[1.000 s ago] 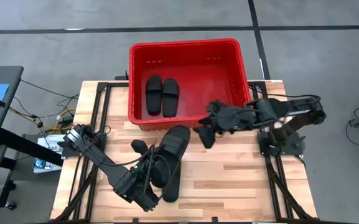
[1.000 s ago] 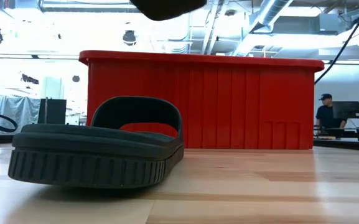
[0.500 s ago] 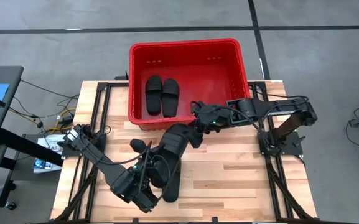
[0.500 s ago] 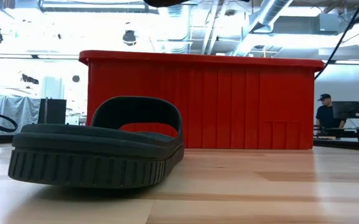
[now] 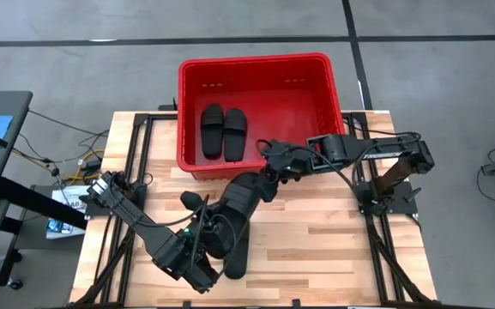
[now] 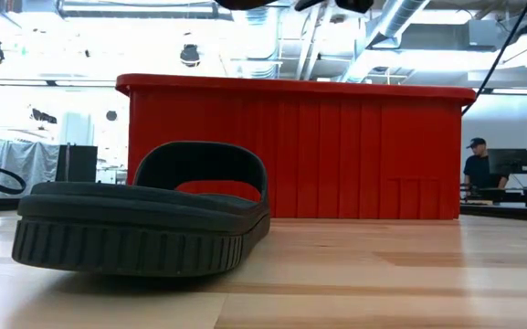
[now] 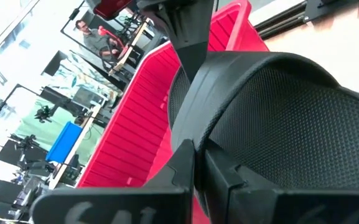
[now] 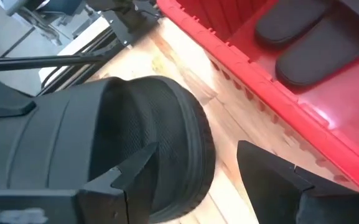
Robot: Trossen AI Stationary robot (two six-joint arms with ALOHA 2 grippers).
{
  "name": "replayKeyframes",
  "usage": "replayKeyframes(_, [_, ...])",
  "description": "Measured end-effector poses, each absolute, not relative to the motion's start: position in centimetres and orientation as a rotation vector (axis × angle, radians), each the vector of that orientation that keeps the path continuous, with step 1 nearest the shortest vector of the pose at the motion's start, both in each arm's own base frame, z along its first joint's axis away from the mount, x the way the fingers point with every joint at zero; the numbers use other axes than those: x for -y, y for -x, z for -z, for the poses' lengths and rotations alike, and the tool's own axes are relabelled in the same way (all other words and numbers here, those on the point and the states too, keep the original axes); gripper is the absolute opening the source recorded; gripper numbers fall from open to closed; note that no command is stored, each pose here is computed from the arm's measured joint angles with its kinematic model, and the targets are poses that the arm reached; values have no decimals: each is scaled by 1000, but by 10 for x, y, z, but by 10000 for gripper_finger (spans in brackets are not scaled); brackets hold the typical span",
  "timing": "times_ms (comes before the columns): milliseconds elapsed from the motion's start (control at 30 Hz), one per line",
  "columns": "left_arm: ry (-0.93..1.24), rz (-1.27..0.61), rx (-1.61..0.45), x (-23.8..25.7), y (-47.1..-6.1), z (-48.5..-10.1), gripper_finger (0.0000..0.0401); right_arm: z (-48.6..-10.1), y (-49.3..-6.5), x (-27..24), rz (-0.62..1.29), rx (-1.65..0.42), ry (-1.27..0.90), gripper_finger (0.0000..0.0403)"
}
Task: Pick and place slides into bin
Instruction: Put the black slide into the red organizer bin
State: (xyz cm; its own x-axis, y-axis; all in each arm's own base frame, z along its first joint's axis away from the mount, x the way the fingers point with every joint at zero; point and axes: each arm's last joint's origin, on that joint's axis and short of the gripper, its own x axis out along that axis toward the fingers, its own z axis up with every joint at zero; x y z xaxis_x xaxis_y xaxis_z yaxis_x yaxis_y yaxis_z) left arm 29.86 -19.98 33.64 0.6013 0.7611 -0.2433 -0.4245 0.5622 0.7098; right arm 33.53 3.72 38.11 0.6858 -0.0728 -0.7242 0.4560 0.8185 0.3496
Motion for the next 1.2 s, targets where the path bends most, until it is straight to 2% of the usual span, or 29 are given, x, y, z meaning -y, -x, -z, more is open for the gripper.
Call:
replayKeyframes(100, [-652, -745, -580, 200, -299, -336, 0, -381, -335, -36, 315, -765, -544, 192])
replayKeyframes(167, [-650, -743, -583, 200, -299, -336, 0, -381, -335, -36, 315, -765, -543, 164])
replayKeyframes(233, [-648, -742, -586, 200, -299, -336, 0, -381, -336, -36, 301, -766, -529, 113])
replayKeyframes(300, [-645, -740, -589, 200, -299, -336, 0, -381, -336, -37, 276, -774, -513, 46])
replayKeyframes(333, [-645, -740, -589, 200, -299, -336, 0, -382, -336, -37, 260, -775, -507, 29])
replayKeyframes(633, [-633, -732, -603, 200, -298, -336, 25, -382, -337, -38, 240, -768, -494, 15])
replayKeyframes(867, [-530, -743, -564, 201, -300, -342, 55, -383, -337, -38, 231, -769, -487, 15])
replayKeyframes(1000, [-500, -742, -551, 200, -300, -351, 89, -383, -337, -38, 226, -762, -485, 14])
replayKeyframes(1200, [-492, -718, -577, 200, -300, -358, 161, -384, -337, -38, 217, -758, -477, 11])
